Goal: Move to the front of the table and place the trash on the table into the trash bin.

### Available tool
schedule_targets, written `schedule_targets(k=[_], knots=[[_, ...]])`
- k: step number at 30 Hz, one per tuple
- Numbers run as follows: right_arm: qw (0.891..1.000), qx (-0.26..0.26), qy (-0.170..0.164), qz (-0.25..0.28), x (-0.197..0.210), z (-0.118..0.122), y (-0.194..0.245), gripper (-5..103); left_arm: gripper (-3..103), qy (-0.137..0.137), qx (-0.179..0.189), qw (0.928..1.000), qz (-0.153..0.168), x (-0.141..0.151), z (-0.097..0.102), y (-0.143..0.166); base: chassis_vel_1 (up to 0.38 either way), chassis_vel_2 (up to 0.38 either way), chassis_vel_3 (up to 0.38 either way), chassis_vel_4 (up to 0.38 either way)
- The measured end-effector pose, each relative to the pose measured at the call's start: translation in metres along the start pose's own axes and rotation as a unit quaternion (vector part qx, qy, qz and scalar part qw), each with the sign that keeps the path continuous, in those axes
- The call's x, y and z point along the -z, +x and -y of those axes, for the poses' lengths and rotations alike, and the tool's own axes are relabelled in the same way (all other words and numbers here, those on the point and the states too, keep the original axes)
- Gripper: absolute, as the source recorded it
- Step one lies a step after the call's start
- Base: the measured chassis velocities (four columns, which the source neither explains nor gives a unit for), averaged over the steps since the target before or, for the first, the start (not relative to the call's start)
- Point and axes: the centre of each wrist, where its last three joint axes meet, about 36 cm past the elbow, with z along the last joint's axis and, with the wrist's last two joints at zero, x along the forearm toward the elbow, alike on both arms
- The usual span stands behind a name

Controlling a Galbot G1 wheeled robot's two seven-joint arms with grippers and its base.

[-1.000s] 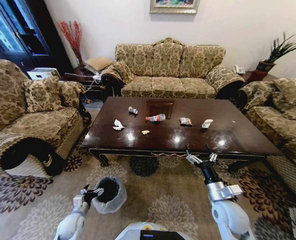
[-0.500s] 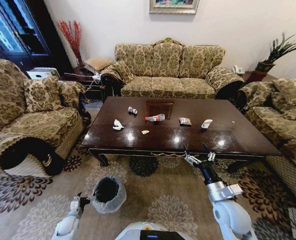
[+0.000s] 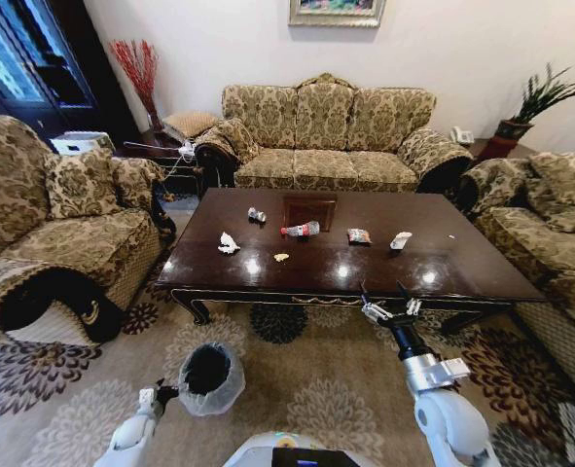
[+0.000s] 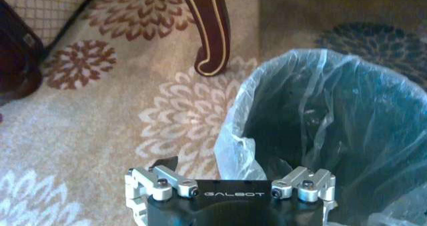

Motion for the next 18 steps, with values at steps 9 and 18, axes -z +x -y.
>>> schedule_targets(k=[9, 18], knots=[[1.0, 0.0, 0.001, -0.006, -0.005, -0.001, -0.001, 100, 97, -0.011, -0.009, 0.9999, 0.002, 0.005, 0.003, -0.013, 0.0, 0.0, 0.0, 0.0], [1.0, -0.003, 0.005, -0.01, -0.004, 0.001, 0.0, 100, 67, -0.014, -0.011, 0.9998, -0.009, 0.017, 0.006, -0.035, 0.0, 0.0, 0.0, 0.0]])
